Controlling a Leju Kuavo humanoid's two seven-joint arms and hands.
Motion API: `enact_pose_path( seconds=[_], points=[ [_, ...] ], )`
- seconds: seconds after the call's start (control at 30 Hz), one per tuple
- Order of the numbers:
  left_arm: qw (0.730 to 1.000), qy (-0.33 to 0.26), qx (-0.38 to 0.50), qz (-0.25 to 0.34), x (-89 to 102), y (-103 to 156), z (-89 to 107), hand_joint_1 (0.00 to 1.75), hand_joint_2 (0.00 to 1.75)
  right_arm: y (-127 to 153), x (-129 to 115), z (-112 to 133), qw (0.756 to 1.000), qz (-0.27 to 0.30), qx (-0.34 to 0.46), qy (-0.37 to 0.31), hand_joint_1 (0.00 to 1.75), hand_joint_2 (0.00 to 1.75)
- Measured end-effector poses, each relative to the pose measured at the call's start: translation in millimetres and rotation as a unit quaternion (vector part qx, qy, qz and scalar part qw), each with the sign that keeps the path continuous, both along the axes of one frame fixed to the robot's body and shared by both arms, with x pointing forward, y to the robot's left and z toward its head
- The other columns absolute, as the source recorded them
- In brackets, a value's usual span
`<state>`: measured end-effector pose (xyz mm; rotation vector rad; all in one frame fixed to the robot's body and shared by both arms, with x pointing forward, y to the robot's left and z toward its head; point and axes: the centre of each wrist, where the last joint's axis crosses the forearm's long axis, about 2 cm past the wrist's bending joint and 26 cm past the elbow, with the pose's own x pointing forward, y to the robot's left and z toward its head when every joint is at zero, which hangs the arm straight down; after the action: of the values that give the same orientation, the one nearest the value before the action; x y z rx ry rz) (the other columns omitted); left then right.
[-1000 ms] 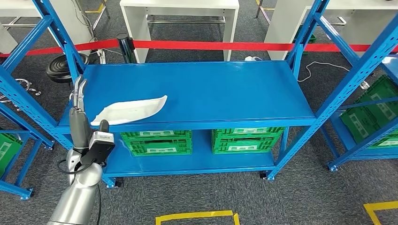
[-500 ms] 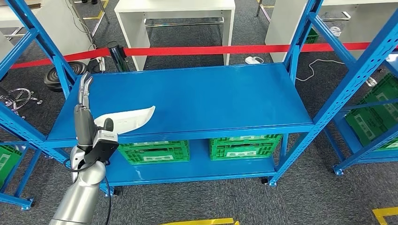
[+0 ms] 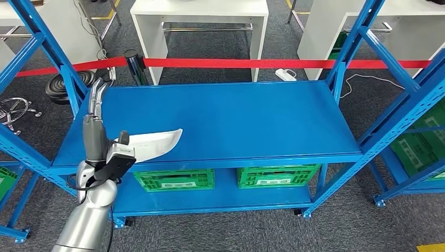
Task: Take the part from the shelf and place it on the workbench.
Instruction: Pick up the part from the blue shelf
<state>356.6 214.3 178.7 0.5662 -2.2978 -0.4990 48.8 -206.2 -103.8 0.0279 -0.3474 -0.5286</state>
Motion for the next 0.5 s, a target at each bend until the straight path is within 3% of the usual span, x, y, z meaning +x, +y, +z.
enact_pose_path(
  seconds=[0.13,0.3,0.5],
  points=[
    [1.000,0.007,0.021,-0.008,2.2,-2,-2.8,0.00,1.75,0,-1,0,1.000,-0.002,-0.006,-0.011,0.00,0.00],
    [0.998,0.040,0.032,-0.022,11.4,5,-8.5,0.00,1.75,1,-1,0,1.000,-0.003,-0.004,-0.013,0.00,0.00],
    [0.990,0.106,0.094,0.012,12.6,16,-25.5,0.00,1.75,2,-1,0,1.000,0.002,-0.001,-0.002,0.00,0.00]
  ],
)
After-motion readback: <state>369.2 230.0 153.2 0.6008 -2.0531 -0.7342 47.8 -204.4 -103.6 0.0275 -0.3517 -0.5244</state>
